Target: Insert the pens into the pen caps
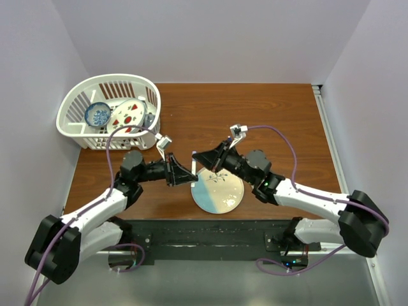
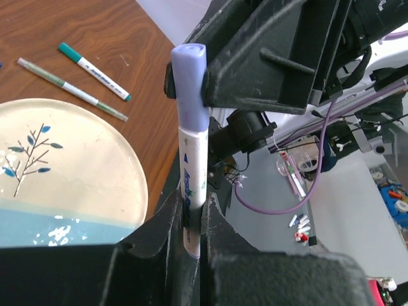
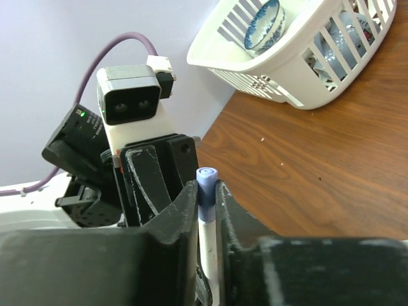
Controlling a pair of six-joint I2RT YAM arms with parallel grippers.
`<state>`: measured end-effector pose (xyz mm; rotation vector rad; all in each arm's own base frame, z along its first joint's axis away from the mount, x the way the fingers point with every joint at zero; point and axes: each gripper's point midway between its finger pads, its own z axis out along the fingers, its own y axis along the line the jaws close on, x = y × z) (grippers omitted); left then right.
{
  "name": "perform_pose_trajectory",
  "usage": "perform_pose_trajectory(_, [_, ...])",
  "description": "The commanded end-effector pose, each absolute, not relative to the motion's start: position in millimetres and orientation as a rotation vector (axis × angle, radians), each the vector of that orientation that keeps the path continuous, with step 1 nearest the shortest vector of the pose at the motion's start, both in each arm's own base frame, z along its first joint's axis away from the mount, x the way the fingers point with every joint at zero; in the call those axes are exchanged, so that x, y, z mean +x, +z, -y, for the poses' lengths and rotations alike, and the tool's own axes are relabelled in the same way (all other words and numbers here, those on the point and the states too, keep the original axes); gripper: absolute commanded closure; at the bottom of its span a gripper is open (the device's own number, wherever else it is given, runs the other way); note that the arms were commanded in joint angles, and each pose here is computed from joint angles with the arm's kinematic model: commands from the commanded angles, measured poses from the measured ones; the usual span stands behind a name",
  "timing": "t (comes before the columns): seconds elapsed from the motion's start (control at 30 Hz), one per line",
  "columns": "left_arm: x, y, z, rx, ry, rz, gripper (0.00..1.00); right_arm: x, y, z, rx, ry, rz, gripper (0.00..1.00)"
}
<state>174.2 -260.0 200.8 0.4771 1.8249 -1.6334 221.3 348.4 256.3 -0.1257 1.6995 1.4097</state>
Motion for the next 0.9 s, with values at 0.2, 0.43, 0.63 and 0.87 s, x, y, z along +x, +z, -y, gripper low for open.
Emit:
perform_pose_trajectory(0.2, [179.3, 261.9, 257.0, 0.675, -1.473, -1.57, 1.0, 189.6, 300.6, -335.7, -0.187, 1.453, -1.665, 0.48])
perform_pose_trajectory(0.43, [168.1, 263.1, 256.2, 0.734, -1.497, -1.562, 1.0, 192.9, 330.8, -330.0, -0.204, 1.409, -1.616, 0.22])
perform_pose_trajectory(0.63, [158.2, 267.4, 252.9, 0.763, -1.499, -1.534, 1.0, 200.1, 350.6, -334.8, -0.212, 1.387, -1.594, 0.15])
perform_pose_trajectory(0.87, [153.1, 269.3, 252.0, 0.773, -1.513, -1.519, 1.0, 202.2, 375.9, -344.3, -0.292, 1.37, -1.55, 0.33])
